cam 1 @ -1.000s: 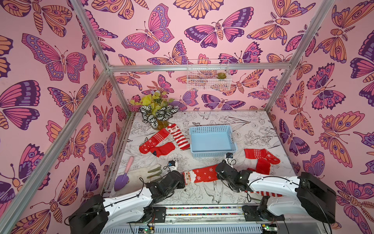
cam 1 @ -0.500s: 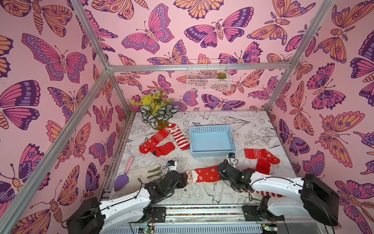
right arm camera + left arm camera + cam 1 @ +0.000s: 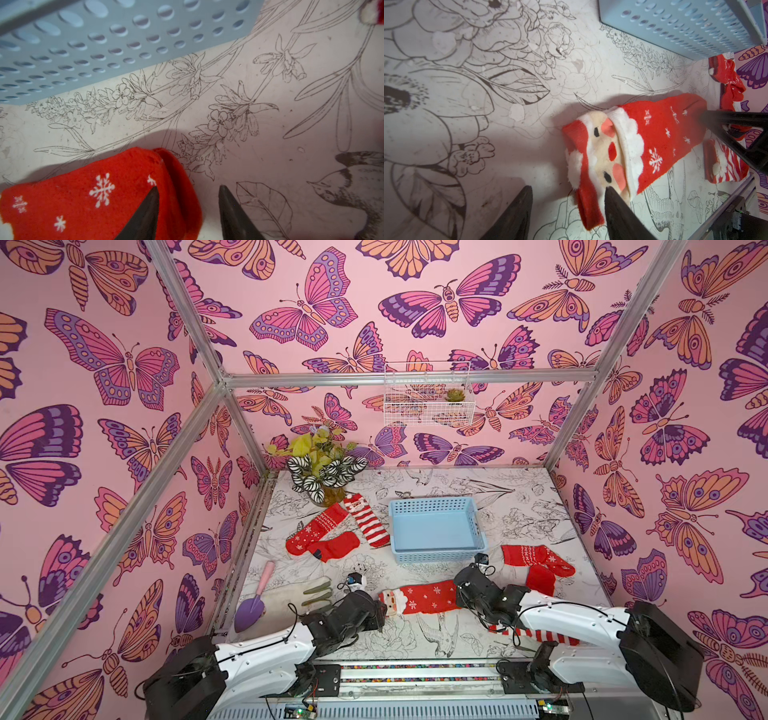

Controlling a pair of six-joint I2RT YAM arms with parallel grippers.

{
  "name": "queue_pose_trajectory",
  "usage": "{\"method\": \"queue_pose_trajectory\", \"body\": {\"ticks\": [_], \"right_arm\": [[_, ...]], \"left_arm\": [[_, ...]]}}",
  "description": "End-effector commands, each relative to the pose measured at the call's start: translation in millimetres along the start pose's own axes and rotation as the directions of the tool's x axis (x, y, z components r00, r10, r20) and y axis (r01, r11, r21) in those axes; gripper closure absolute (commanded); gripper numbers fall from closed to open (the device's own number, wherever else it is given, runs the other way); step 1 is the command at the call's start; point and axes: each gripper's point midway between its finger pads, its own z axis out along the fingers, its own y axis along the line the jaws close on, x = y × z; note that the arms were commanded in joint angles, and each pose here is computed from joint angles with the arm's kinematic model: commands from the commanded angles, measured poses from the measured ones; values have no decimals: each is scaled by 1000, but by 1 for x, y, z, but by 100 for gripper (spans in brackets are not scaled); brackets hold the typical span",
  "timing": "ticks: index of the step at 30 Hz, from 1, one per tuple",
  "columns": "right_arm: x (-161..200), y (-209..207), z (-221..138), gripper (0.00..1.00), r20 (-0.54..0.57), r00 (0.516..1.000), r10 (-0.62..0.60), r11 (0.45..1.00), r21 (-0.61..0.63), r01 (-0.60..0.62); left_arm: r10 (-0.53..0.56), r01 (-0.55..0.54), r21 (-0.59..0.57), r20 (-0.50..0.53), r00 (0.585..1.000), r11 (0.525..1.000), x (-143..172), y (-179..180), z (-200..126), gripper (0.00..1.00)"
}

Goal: Place the socks together as a pair
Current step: Pick up a pair of socks from the center of the board.

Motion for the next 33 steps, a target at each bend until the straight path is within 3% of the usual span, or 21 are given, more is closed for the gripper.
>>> {"method": "queue_pose_trajectory", "body": {"ticks": [1, 19, 27, 33], "right_arm": [[7, -6, 8, 51, -32, 999, 12, 1000, 2, -12], [20, -3, 24, 64, -95, 995, 24, 1000, -13, -25], [25, -6, 27, 98, -110, 993, 30, 1000, 0, -30], [26, -11, 28, 100, -108, 994, 31, 999, 15, -30]], "left_arm": [[-8, 8, 18, -7, 1000, 1000, 2, -4, 3, 43], [-47, 47, 2, -37, 998, 999, 7, -6, 22, 46], [-62, 61, -25, -20, 998, 998, 8, 3, 24, 44], [-91, 90, -42, -13, 996, 995, 8, 9, 23, 36]]}}
